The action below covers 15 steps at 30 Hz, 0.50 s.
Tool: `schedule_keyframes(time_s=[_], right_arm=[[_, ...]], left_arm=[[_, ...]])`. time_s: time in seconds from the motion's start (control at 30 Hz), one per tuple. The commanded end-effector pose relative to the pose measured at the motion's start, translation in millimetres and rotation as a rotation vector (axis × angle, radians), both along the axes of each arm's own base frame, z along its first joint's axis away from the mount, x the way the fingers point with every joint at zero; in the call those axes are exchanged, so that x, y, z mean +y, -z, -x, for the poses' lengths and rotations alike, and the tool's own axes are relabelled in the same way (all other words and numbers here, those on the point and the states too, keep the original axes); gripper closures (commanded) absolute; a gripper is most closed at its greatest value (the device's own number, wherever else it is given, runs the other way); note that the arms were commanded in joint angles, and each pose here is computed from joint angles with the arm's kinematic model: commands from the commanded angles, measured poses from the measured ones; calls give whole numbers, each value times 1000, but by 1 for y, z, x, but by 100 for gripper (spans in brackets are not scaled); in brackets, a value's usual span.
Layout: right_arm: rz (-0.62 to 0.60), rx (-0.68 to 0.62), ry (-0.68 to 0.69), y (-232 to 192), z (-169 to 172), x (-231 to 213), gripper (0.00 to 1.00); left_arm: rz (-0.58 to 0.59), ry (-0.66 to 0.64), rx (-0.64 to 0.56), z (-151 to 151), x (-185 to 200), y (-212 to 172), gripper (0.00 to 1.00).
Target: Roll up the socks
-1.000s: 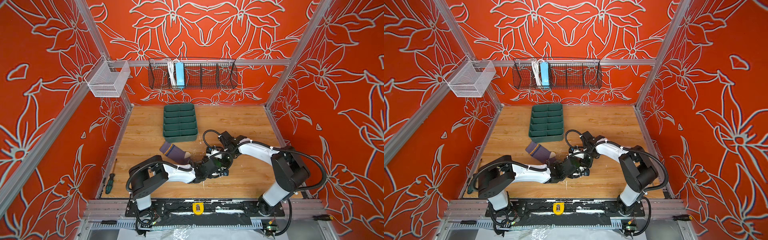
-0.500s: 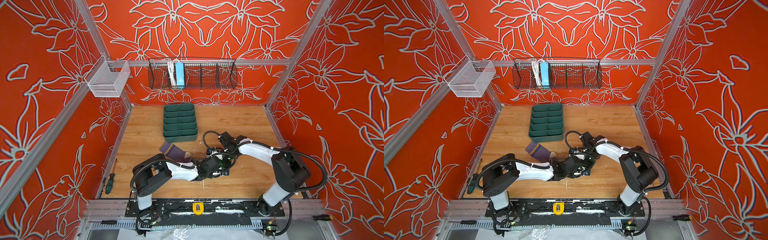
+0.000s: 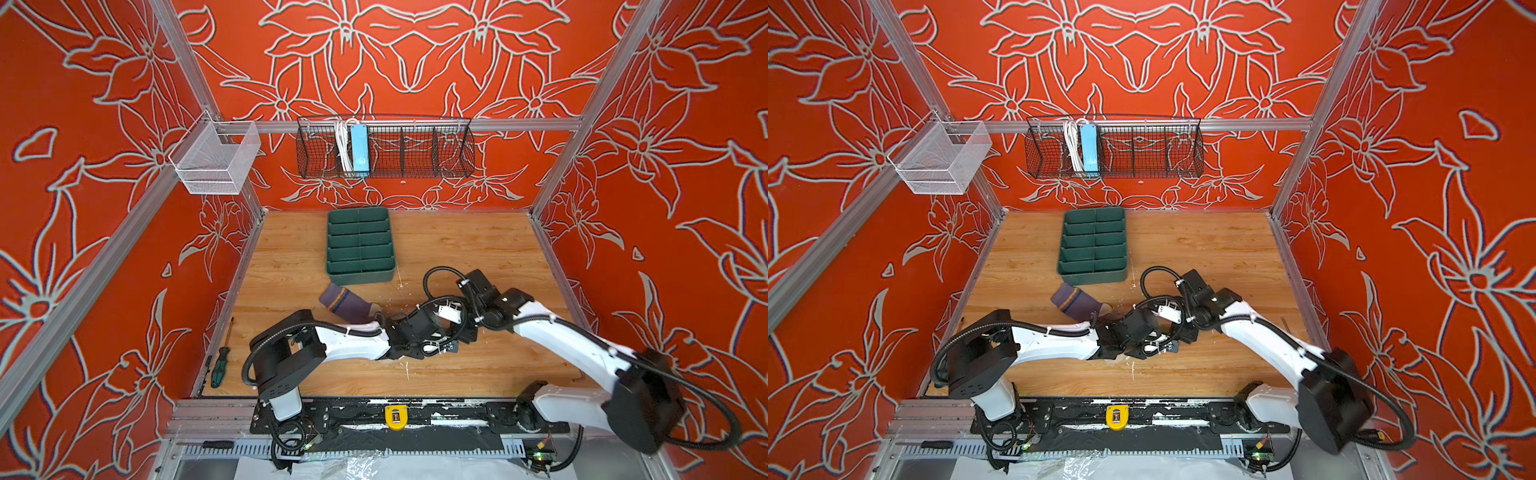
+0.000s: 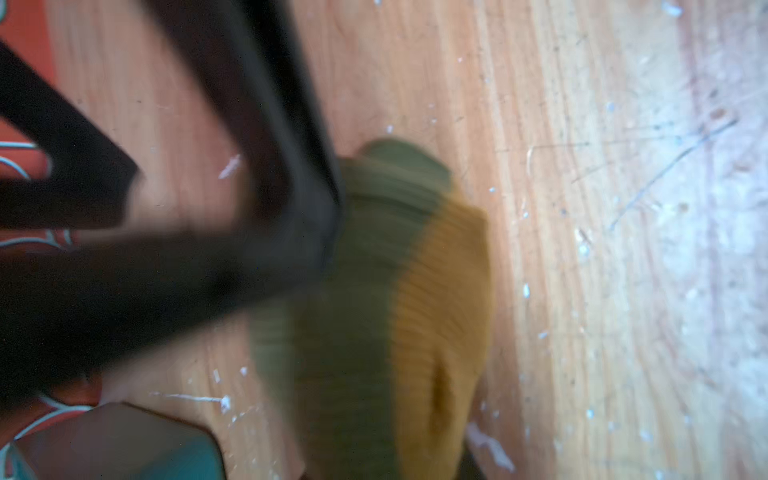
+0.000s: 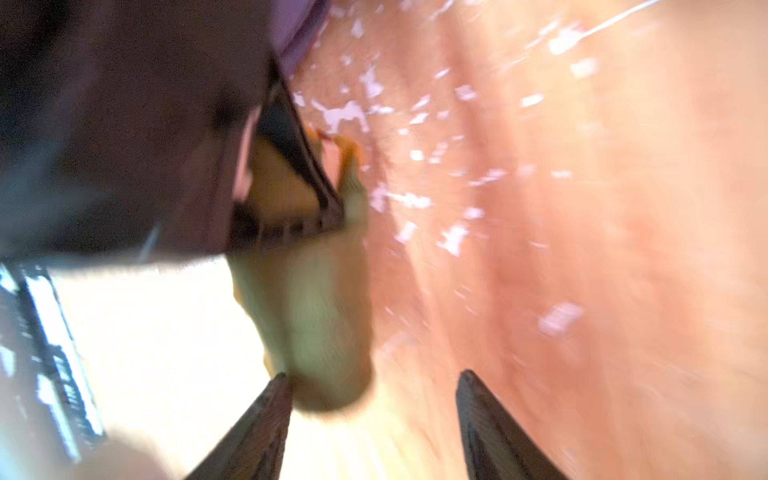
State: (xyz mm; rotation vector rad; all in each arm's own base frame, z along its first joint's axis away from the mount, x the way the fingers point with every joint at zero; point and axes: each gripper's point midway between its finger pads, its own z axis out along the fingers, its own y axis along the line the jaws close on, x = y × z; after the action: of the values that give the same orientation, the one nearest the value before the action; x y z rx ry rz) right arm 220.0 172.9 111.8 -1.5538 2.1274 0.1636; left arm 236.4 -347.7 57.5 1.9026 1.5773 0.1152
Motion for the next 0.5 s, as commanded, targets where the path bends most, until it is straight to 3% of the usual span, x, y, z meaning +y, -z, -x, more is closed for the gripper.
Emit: schedule_keyframes(time_s=[0.0,0.1,0.17,0.33,0.47], right_arm=[[53,-182,91,-17,-7,-32,30],[60,-416,280,-52,-27,-70,19],[51,-560,508,-78,-44,-108,13],[-25,-699,906,-122,-53,-172,13],[-235,-697,967,-144,-52,-163,14]], left_arm=[[2,-3,3,-2,9,-4,100],[20,-30,-2,-14,17,-15,100],[50,-51,-14,-25,25,-28,100],[77,-29,13,-48,45,-63,100],[104,-57,66,-83,68,-99,100]])
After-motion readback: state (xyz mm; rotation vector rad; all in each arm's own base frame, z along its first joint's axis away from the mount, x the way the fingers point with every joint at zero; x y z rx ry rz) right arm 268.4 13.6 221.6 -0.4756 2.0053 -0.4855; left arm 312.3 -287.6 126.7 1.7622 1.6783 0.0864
